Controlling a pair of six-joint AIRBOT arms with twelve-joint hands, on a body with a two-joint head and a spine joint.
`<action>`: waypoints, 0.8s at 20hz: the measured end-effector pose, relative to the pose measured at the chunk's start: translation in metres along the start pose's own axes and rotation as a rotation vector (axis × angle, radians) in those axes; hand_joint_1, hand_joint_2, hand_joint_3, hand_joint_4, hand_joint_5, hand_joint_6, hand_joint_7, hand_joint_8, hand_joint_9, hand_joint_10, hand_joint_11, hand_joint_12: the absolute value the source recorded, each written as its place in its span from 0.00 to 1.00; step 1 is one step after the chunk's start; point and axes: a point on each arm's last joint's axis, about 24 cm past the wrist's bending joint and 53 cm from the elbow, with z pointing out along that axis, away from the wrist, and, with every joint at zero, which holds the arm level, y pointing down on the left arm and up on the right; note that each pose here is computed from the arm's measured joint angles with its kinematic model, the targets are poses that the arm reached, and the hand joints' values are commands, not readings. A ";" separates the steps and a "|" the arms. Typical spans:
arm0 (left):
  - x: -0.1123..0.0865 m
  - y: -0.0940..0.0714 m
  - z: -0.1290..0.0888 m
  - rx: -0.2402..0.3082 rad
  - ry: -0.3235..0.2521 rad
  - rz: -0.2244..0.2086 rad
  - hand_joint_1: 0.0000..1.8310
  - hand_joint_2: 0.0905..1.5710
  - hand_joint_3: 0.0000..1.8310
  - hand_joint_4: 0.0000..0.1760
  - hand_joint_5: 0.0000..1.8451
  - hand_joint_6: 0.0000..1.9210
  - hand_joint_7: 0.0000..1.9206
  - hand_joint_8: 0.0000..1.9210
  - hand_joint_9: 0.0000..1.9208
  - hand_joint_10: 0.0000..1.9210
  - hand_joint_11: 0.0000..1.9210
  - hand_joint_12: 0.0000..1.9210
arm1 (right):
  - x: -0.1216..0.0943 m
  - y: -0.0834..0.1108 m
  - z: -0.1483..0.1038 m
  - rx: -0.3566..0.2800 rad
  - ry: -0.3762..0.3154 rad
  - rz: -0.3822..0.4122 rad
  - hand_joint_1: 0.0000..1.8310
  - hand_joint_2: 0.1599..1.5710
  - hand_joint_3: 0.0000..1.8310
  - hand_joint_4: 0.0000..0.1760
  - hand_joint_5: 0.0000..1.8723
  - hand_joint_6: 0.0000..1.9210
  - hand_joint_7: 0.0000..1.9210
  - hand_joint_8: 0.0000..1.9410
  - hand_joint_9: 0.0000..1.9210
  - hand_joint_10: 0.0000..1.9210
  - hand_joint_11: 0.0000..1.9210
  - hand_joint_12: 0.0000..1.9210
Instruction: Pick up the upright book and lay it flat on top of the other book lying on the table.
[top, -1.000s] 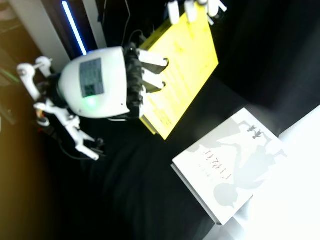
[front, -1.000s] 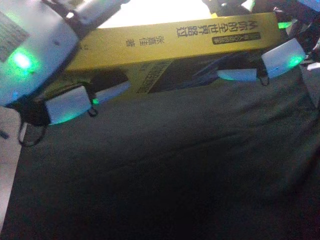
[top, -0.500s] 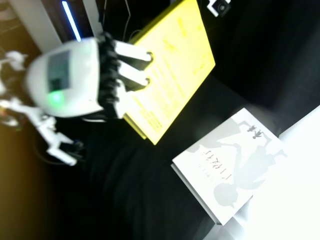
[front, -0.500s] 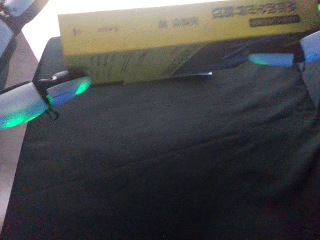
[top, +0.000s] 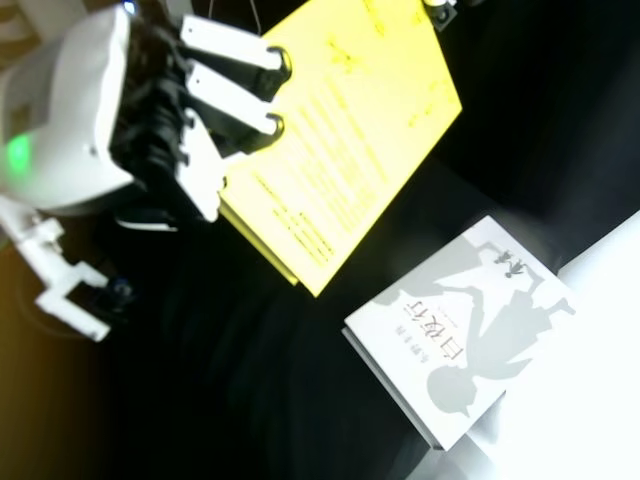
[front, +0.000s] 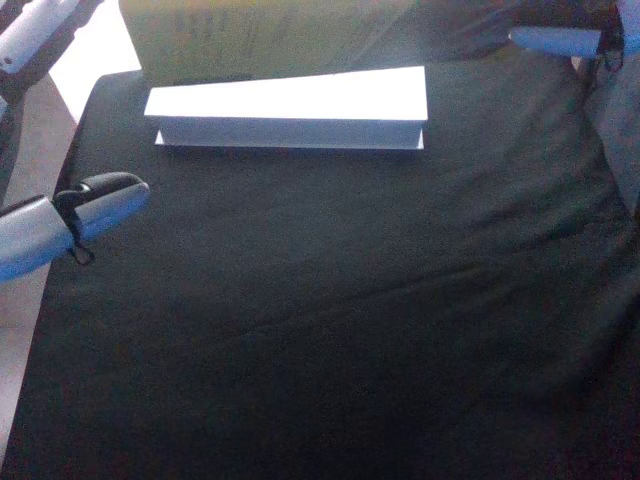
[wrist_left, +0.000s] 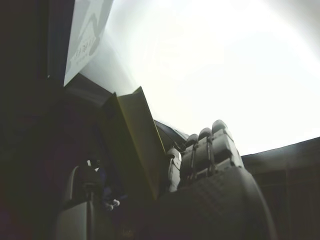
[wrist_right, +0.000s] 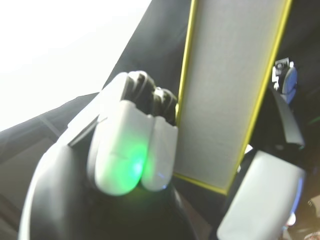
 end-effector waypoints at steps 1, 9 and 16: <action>0.003 -0.002 0.000 0.006 0.008 -0.003 0.25 0.66 0.00 0.53 0.00 0.00 0.00 0.00 0.00 0.00 0.00 0.00 | -0.006 -0.008 0.004 0.026 -0.007 -0.013 0.61 0.63 0.22 0.00 0.40 0.73 0.86 1.00 0.95 1.00 0.98 1.00; 0.016 -0.011 0.000 0.039 0.036 -0.052 0.27 0.67 0.00 0.35 0.00 0.00 0.00 0.00 0.00 0.00 0.00 0.00 | -0.018 -0.020 0.018 0.060 -0.041 -0.020 0.59 0.46 0.57 0.00 0.42 0.93 0.86 1.00 0.94 1.00 0.97 1.00; 0.021 -0.014 0.001 0.049 0.033 -0.098 0.23 0.70 0.01 0.41 0.00 0.00 0.00 0.00 0.00 0.00 0.00 0.00 | 0.001 -0.038 0.035 0.103 -0.014 -0.080 0.89 0.29 0.70 1.00 0.85 1.00 0.93 1.00 0.98 1.00 0.98 1.00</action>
